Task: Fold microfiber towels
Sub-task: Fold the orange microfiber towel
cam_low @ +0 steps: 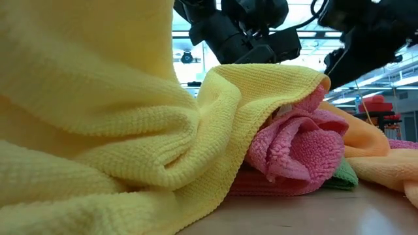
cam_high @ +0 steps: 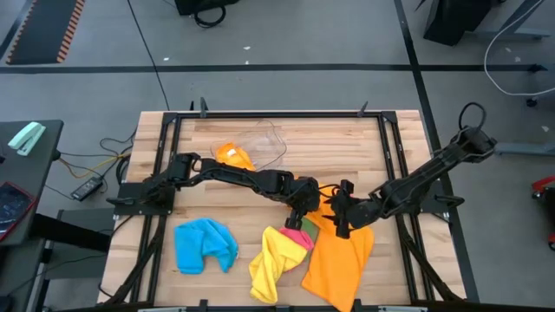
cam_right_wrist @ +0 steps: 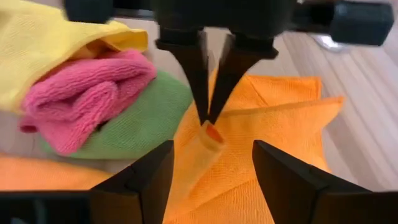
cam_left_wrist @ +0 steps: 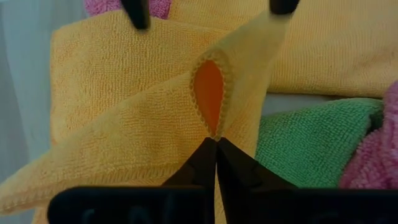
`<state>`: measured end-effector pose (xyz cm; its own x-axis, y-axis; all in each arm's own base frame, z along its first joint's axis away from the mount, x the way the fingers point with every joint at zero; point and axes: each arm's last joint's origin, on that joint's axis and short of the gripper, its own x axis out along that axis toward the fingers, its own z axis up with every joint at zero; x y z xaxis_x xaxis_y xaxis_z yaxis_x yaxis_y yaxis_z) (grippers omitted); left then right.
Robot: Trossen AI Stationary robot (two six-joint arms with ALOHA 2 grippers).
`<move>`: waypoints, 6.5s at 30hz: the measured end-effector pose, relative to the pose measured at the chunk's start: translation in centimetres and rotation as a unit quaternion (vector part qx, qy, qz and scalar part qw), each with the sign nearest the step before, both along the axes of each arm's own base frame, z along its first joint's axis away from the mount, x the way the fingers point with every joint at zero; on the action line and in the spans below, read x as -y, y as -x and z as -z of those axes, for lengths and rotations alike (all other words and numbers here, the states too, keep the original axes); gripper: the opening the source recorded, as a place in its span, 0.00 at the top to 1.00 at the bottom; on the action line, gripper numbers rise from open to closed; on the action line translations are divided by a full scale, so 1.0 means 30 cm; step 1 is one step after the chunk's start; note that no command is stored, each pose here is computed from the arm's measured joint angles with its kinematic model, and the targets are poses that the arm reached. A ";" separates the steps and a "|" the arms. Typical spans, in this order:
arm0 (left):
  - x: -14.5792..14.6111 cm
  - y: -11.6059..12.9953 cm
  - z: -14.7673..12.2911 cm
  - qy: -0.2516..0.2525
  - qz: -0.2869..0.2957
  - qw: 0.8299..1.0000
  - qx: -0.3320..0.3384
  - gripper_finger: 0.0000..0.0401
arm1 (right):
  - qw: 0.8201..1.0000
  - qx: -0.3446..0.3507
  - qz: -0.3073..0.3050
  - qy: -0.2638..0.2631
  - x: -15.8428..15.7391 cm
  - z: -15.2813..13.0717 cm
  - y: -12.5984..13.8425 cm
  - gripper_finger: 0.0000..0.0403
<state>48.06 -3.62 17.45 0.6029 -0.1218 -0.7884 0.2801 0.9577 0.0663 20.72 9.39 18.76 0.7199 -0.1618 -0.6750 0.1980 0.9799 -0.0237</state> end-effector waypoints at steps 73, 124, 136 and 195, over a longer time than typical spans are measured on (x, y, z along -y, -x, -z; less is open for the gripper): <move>-0.093 0.003 0.000 -0.160 0.064 0.985 -0.003 0.80 | 0.992 0.010 -0.109 0.066 -0.046 0.002 0.057 0.97; -0.037 0.120 -0.141 -0.098 -0.027 0.992 -0.080 0.96 | 0.990 -0.040 -0.045 0.130 0.013 0.044 0.058 0.97; -0.131 0.076 -0.029 -0.095 -0.056 0.989 -0.098 0.92 | 0.986 -0.086 -0.012 0.142 0.098 0.102 0.066 0.97; -0.010 0.064 -0.026 -0.132 -0.049 0.987 -0.073 0.73 | 0.779 -0.279 -0.286 0.483 -0.094 0.287 0.124 0.61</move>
<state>46.13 -3.32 18.23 0.4798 0.1531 -0.8639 0.2127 0.9350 0.2839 17.01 12.21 10.13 0.4984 -0.5489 -0.6710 -0.5704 0.3752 -0.7307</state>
